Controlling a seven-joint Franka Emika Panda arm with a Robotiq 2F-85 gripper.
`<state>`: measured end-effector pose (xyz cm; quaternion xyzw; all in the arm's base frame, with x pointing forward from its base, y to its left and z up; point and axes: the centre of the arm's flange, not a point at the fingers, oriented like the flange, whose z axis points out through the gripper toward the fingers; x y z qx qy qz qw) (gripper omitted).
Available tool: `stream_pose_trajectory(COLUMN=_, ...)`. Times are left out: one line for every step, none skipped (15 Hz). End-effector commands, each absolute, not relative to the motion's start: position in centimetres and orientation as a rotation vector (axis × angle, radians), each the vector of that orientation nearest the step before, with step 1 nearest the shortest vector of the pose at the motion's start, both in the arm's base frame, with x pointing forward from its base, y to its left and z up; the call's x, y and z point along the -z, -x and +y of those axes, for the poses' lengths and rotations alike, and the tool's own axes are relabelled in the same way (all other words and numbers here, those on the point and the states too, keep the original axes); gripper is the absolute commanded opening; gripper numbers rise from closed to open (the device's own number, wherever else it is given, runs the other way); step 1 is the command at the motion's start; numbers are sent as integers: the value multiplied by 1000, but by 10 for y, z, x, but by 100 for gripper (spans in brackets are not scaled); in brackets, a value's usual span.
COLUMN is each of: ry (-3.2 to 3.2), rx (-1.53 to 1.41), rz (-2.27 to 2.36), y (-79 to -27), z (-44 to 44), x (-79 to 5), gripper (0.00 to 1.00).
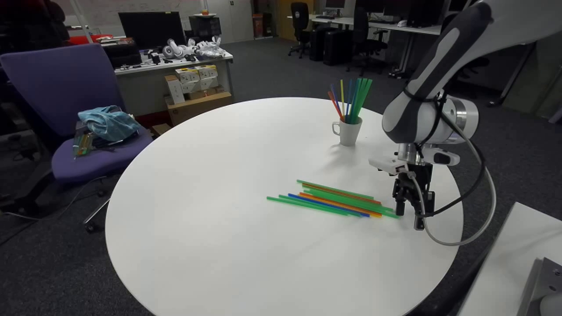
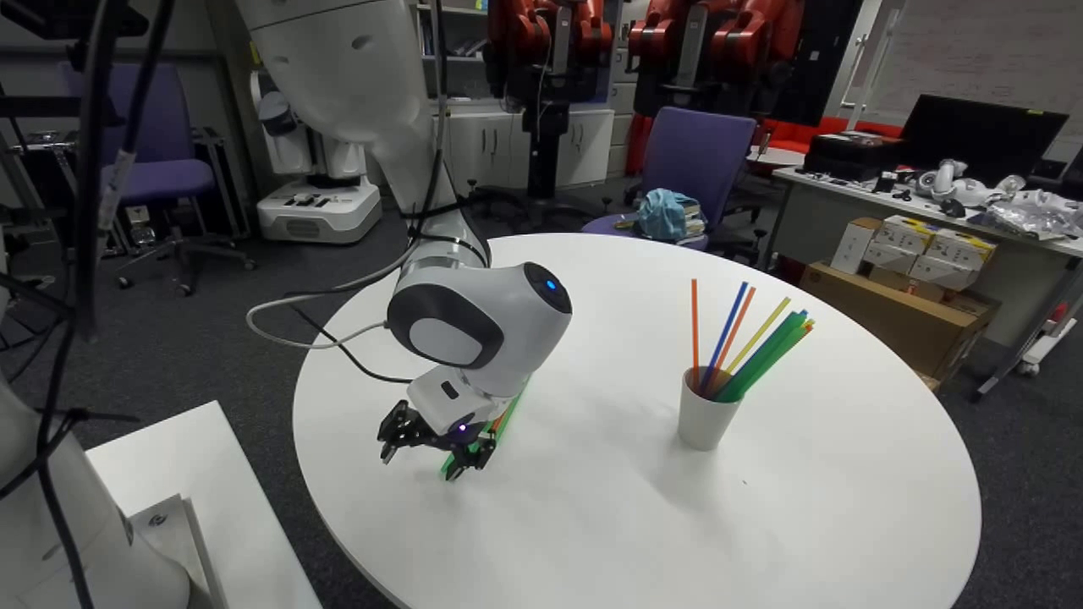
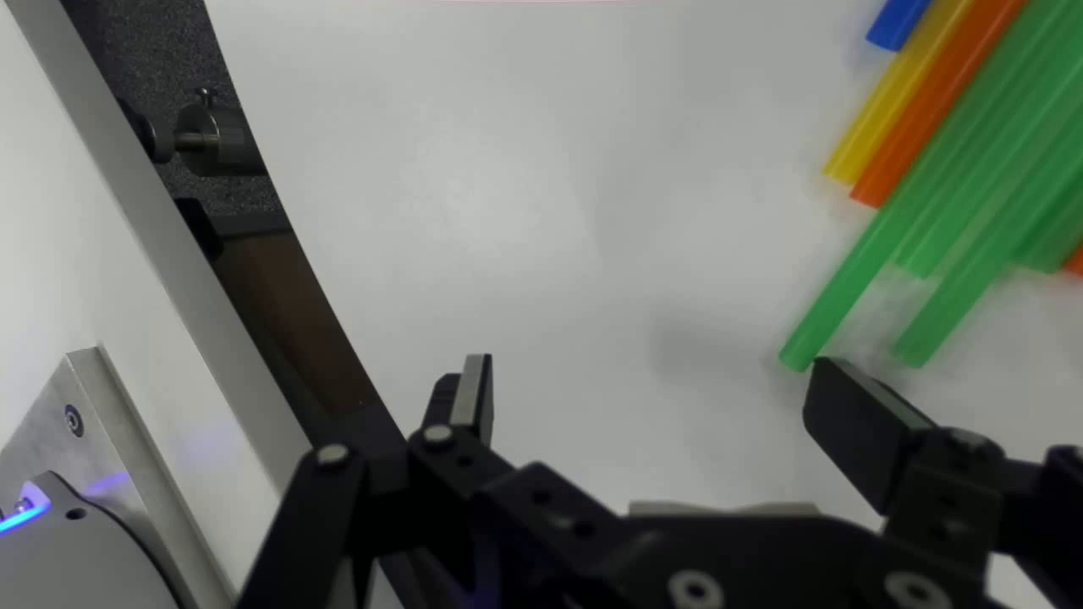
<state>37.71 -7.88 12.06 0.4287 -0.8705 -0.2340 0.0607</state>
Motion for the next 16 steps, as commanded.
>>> stream_pose_trajectory(ry=-1296, rx=723, rz=-2623, y=-378, z=-79, x=-120, gripper=100)
stream_pose_trajectory(ry=-1290, rx=728, rz=-2618, y=-380, z=-77, x=-118, gripper=100)
stream_pose_trajectory(ry=-1291, rx=729, rz=-2615, y=-381, z=-75, x=-117, gripper=100)
stream_pose_trajectory(ry=-1292, rx=724, rz=-2616, y=-382, z=-73, x=-115, gripper=100)
stream_pose_trajectory(ry=-1289, rx=718, rz=-2618, y=-383, z=-72, x=-113, gripper=100)
stream_pose_trajectory(ry=-1278, rx=711, rz=-2637, y=-386, z=-70, x=-111, gripper=100)
stream_pose_trajectory(ry=-1264, rx=699, rz=-2663, y=-389, z=-68, x=-109, gripper=100)
stream_pose_trajectory(ry=-1251, rx=693, rz=-2687, y=-392, z=-66, x=-107, gripper=100)
stream_pose_trajectory(ry=-1243, rx=680, rz=-2708, y=-395, z=-65, x=-105, gripper=100)
stream_pose_trajectory(ry=-1234, rx=674, rz=-2728, y=-397, z=-63, x=-104, gripper=100)
stream_pose_trajectory(ry=-1230, rx=659, rz=-2751, y=-400, z=-63, x=-102, gripper=100)
stream_pose_trajectory(ry=-1219, rx=648, rz=-2770, y=-403, z=-62, x=-101, gripper=100)
stream_pose_trajectory(ry=-1211, rx=643, rz=-2781, y=-404, z=-62, x=-100, gripper=100)
stream_pose_trajectory(ry=-1206, rx=641, rz=-2792, y=-405, z=-62, x=-100, gripper=100)
stream_pose_trajectory(ry=-1201, rx=645, rz=-2797, y=-406, z=-62, x=-100, gripper=100)
stream_pose_trajectory(ry=-1197, rx=655, rz=-2798, y=-406, z=-63, x=-100, gripper=100)
